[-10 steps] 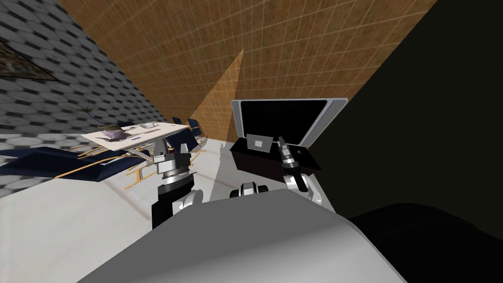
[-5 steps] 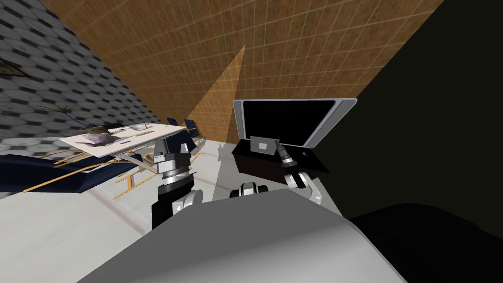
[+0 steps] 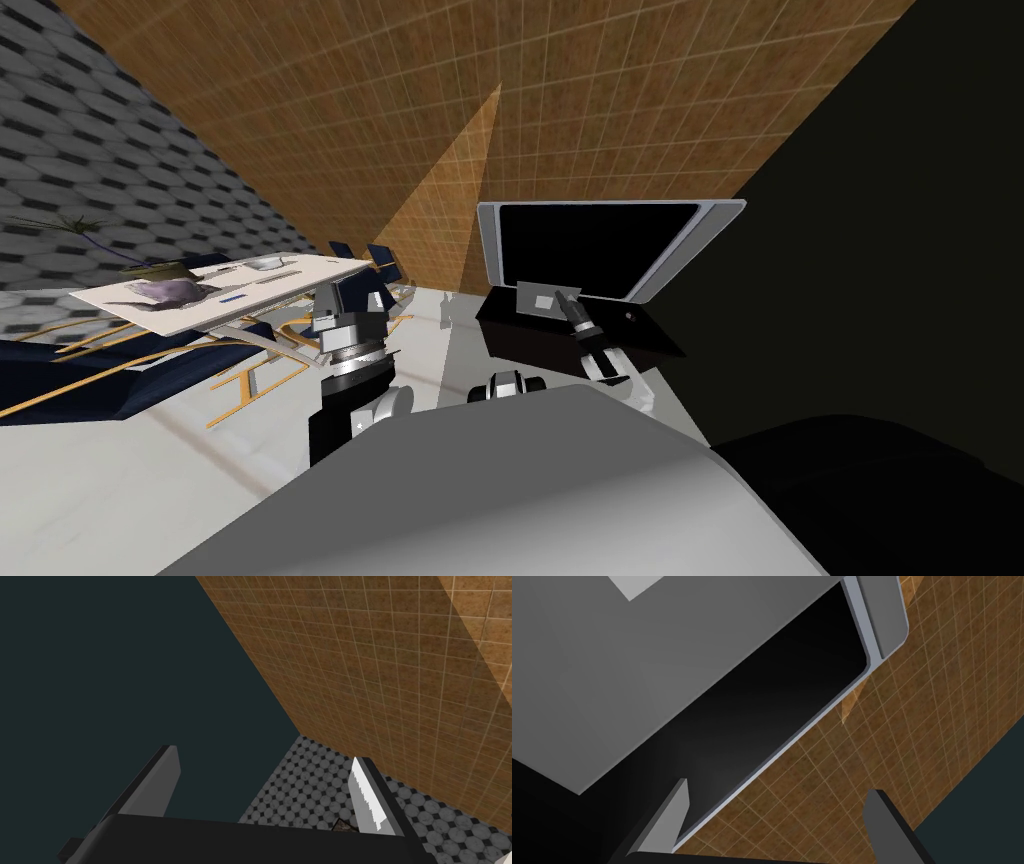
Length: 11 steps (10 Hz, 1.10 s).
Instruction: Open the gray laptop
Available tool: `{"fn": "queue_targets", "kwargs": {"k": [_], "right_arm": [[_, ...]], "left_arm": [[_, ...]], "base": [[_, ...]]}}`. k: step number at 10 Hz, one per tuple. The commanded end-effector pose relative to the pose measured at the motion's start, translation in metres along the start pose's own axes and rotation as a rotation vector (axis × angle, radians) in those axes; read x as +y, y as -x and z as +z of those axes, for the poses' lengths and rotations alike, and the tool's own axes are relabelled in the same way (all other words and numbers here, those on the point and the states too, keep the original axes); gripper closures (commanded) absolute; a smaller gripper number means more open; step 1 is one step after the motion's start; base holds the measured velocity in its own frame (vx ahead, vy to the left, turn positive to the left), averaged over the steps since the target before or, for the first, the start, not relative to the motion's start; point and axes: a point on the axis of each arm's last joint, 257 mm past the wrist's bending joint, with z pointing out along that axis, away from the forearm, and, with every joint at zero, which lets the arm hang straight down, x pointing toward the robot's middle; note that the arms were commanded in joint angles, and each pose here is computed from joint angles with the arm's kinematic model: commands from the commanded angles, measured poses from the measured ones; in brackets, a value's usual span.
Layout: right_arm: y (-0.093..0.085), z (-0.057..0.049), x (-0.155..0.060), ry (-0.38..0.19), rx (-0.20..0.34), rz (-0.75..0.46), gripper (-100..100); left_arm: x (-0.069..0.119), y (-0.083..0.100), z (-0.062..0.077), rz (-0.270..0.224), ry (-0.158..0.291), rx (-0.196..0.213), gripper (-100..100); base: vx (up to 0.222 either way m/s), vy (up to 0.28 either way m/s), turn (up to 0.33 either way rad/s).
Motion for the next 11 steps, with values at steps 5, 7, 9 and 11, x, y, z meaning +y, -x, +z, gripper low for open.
{"fn": "queue_targets", "kwargs": {"k": [5, 7, 9, 11], "right_arm": [[-0.019, 0.002, -0.06, -0.123, 0.109, -0.357, -100], [-0.021, 0.002, -0.074, -0.149, 0.133, -0.442, -100], [-0.021, 0.001, -0.1, -0.196, 0.172, -0.587, -100], [-0.02, 0.002, -0.112, -0.216, 0.193, -0.673, -100]], "left_arm": [[0.0, 0.0, 0.0, 0.0, 0.0, 0.0, 0], [0.0, 0.0, 0.0, 0.0, 0.0, 0.0, 0], [0.0, 0.0, 0.0, 0.0, 0.0, 0.0, 0], [0.0, 0.0, 0.0, 0.0, 0.0, 0.0, 0]], "base": [[0.109, 0.128, -0.054], [0.113, 0.143, -0.056], [0.076, 0.148, -0.05], [0.05, 0.135, -0.015]]}}
